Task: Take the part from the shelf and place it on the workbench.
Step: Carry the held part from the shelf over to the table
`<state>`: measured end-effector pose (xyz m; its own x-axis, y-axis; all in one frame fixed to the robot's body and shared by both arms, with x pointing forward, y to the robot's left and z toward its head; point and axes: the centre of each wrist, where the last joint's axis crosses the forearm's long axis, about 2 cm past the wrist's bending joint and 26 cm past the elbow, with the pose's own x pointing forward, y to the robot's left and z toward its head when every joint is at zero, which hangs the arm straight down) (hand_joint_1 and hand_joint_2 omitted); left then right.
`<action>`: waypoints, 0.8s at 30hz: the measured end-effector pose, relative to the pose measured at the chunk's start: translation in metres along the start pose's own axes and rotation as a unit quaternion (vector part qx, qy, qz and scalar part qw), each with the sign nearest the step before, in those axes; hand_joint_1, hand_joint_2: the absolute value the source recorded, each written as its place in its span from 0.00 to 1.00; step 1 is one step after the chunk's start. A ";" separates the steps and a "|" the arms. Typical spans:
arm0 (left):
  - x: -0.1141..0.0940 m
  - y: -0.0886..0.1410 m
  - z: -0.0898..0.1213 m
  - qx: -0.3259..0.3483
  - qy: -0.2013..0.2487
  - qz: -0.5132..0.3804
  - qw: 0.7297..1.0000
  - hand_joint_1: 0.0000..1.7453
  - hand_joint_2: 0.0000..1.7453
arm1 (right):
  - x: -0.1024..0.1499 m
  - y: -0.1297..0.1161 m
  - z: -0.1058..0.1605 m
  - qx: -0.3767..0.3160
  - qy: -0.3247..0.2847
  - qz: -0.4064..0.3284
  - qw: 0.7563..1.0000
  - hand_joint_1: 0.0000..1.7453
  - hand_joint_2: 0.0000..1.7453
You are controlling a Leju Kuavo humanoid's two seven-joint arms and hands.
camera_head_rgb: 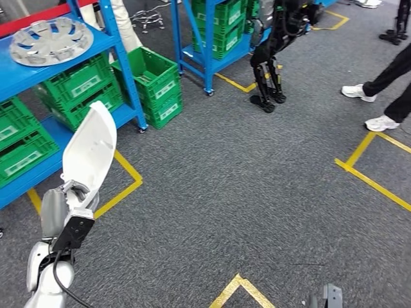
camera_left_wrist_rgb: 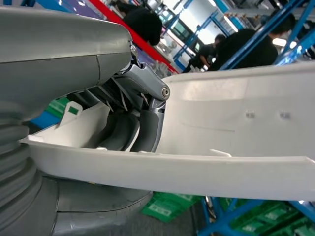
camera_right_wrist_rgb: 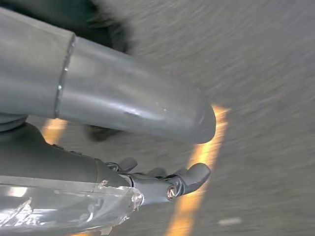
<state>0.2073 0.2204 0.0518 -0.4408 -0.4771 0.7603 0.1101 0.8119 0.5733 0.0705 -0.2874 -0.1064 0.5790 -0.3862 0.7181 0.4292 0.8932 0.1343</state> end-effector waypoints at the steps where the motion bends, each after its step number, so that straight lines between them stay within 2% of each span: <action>1: 0.001 -0.001 0.002 0.001 0.004 0.001 1.000 0.89 1.00 | -0.005 -0.002 0.004 -0.014 0.034 0.009 0.999 0.00 0.00; 4: 0.004 -0.001 0.003 0.008 0.007 0.001 1.000 0.89 1.00 | -0.017 -0.005 0.014 -0.042 0.105 0.025 0.993 0.00 0.00; 10: 0.009 0.000 0.002 0.021 0.005 -0.005 1.000 0.89 1.00 | -0.025 -0.003 0.019 -0.051 0.156 0.041 0.986 0.00 0.00; 24: 0.011 0.001 0.006 0.029 0.007 -0.009 1.000 0.89 1.00 | -0.026 0.000 0.020 -0.055 0.166 0.056 0.983 0.00 0.00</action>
<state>0.1968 0.2177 0.0587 -0.4297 -0.4965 0.7542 0.0503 0.8208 0.5690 0.0415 -0.2728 -0.1111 0.8129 -0.3576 0.4597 0.4123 0.9108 -0.0205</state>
